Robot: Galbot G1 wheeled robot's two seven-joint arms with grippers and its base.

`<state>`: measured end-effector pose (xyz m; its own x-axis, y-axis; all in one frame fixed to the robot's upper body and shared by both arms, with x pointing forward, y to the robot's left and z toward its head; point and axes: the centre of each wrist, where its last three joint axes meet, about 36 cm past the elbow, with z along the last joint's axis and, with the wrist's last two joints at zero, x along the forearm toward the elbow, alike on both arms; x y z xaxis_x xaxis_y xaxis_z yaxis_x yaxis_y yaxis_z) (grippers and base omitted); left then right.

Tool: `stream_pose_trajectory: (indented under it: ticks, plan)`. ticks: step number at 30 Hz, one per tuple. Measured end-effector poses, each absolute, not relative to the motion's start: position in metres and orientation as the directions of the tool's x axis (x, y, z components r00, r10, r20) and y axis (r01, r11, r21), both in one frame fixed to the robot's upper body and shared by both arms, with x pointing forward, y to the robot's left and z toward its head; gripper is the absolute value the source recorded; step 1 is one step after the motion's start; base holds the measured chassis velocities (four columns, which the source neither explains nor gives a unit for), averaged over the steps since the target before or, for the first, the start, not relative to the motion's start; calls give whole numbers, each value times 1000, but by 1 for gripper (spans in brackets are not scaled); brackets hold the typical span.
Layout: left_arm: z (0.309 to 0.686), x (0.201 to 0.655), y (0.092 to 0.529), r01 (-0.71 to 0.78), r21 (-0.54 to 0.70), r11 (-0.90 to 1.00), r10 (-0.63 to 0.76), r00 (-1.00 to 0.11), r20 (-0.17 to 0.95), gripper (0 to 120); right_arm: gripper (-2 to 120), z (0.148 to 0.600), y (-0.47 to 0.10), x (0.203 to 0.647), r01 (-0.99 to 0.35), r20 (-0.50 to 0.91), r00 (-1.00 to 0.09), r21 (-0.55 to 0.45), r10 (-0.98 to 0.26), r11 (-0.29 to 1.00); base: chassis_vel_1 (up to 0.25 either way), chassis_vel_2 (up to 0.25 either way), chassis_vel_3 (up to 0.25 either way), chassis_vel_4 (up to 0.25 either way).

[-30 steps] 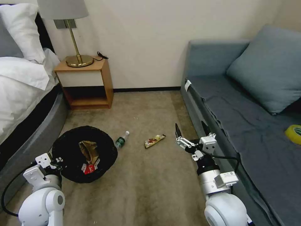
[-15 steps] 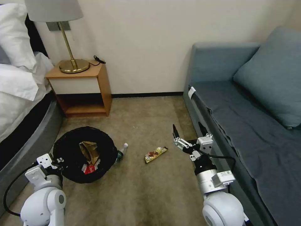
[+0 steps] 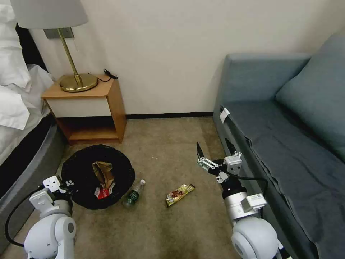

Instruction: Pick up the trash bin, then pick up the garbage on the floor and place it into the trash bin.

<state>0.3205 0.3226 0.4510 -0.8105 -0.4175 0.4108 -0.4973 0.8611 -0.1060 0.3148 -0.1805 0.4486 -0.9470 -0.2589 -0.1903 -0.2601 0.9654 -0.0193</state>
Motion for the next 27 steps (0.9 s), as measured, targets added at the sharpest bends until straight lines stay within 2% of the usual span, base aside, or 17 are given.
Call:
stream_pose_trajectory:
  ticks: [4,8,9,13,14,18,19,24,27]
  plan:
    - [450,322,323,-496,-108,862,-415,-811,412,3,100,441,-180,325,-280,-155,-947,-34,-282,959,0,0,0,0]
    - [450,324,325,-494,-103,864,-414,-811,413,3,100,429,-194,354,-340,-125,-925,-148,-359,928,0,0,0,0]
    - [450,324,325,-494,-103,864,-414,-811,413,3,100,429,-194,354,-340,-125,-925,-148,-359,928,0,0,0,0]
    - [451,327,325,-489,-106,866,-411,-815,409,3,100,410,-227,405,-455,-26,-863,-393,-504,799,0,0,0,0]
    - [451,327,325,-489,-106,866,-411,-815,409,3,100,410,-227,405,-455,-26,-863,-393,-504,799,0,0,0,0]
    - [448,326,323,-483,-108,869,-401,-816,417,3,100,374,-250,444,-546,101,-784,-583,-613,602,0,0,0,0]
    - [448,326,323,-483,-108,869,-401,-816,417,3,100,374,-250,444,-546,101,-784,-583,-613,602,0,0,0,0]
    - [443,328,323,-477,-111,872,-394,-818,419,3,100,345,-262,487,-601,301,-699,-739,-649,305,0,0,0,0]
    - [441,328,322,-476,-112,872,-393,-818,420,3,100,342,-262,502,-595,328,-683,-768,-653,238,0,0,0,0]
